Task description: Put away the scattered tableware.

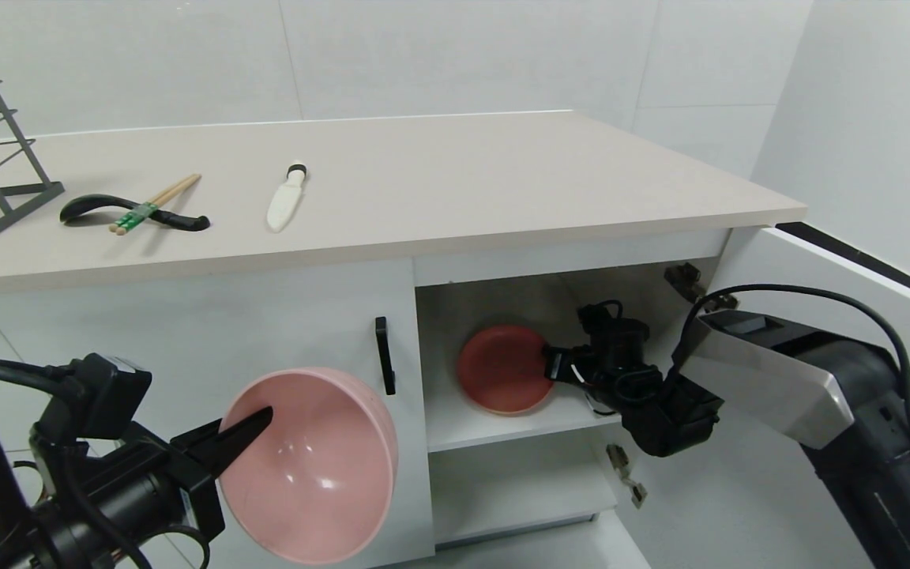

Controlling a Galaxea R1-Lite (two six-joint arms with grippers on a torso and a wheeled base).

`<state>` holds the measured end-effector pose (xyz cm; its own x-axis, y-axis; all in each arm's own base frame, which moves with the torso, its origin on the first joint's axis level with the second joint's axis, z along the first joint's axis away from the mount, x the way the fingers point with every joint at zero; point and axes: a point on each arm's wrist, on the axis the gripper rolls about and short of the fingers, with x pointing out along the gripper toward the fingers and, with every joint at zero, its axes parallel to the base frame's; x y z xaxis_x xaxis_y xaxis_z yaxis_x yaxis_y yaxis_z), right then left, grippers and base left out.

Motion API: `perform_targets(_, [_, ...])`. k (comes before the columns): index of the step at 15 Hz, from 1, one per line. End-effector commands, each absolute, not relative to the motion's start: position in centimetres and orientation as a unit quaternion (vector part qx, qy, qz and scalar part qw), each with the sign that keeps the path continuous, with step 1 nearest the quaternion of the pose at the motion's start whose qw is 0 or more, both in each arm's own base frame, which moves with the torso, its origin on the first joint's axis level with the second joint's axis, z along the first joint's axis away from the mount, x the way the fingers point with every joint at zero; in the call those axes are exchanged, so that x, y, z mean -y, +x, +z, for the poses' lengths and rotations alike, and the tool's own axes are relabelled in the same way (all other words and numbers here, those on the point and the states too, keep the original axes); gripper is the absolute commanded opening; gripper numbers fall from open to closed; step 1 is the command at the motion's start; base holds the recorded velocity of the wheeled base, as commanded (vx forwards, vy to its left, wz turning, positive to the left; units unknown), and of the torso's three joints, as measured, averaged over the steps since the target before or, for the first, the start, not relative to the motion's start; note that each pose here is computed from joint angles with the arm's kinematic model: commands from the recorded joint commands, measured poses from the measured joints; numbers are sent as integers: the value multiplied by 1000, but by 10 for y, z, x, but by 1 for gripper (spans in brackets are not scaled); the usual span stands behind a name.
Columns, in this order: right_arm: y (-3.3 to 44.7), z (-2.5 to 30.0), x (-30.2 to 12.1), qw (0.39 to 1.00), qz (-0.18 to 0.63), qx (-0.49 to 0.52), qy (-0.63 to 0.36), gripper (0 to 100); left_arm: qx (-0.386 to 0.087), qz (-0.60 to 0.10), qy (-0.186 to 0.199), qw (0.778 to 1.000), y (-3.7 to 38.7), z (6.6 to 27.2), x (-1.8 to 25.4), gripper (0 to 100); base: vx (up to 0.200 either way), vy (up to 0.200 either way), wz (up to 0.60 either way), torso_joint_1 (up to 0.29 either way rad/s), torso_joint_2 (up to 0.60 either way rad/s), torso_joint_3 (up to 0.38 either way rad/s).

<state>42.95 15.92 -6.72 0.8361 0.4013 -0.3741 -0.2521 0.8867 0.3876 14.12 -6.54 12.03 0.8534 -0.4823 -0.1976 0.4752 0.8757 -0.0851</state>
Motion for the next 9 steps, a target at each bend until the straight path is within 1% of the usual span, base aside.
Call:
perform_targets(1, [435, -67, -164, 942, 173, -225, 177, 0, -107, -249, -17, 963, 141, 120, 65, 0, 0, 0, 0, 0, 0, 0])
perform_targets(6, [439, -68, -168, 935, 165, -250, 187, 0, -105, -249, -17, 963, 141, 121, 66, 0, 0, 0, 0, 0, 0, 0])
perform_targets(7, [439, -68, -168, 936, 164, -251, 186, 100, -105, -250, -17, 962, 141, 121, 66, 0, 0, 0, 0, 0, 0, 0])
perform_targets(9, [441, -67, -166, 941, 154, -240, 180, 100, -106, -249, -17, 962, 141, 121, 66, 0, 0, 0, 0, 0, 0, 0])
